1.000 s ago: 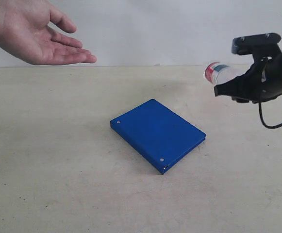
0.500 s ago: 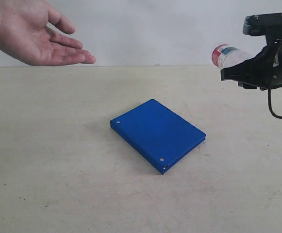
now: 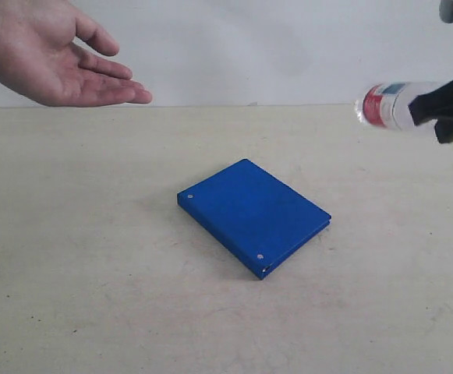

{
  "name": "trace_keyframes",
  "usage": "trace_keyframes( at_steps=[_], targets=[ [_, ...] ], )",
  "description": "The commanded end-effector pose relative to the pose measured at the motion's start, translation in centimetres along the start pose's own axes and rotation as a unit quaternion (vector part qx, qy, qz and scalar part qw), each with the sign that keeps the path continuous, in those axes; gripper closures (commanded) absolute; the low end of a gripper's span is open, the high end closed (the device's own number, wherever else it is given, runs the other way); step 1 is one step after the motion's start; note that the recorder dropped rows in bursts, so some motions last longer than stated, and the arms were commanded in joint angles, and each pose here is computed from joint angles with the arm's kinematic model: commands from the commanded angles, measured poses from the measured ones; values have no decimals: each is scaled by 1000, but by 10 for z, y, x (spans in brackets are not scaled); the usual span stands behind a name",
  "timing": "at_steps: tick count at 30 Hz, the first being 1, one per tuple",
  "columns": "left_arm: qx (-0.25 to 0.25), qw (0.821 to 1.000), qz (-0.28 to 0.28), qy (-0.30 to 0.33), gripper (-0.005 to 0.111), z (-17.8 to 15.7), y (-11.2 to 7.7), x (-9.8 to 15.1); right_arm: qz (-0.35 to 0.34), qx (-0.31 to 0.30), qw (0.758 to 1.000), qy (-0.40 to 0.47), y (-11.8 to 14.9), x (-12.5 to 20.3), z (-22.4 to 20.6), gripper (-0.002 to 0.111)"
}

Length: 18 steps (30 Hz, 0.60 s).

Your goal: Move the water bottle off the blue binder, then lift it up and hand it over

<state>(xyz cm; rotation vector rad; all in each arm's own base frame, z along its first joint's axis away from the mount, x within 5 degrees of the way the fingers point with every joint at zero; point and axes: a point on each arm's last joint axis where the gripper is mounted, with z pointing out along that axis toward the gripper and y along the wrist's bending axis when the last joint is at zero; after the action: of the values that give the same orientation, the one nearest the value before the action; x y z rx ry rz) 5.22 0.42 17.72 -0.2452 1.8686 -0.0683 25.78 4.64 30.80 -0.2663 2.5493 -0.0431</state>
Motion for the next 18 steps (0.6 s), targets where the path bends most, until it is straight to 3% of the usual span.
trace_keyframes(
  at_steps=[1, 11, 18],
  targets=[
    [7, 1000, -3, -4, 102, 0, -1, -1, -52, -85, 992, 77, 12, 29, -41, 108],
    [7, 1000, -3, -4, 102, 0, -1, -1, -55, -90, 991, 83, 10, 44, -68, 108],
    [7, 1000, -3, -4, 102, 0, -1, -1, -78, -78, 986, 125, 9, 61, -50, 108]
  ],
)
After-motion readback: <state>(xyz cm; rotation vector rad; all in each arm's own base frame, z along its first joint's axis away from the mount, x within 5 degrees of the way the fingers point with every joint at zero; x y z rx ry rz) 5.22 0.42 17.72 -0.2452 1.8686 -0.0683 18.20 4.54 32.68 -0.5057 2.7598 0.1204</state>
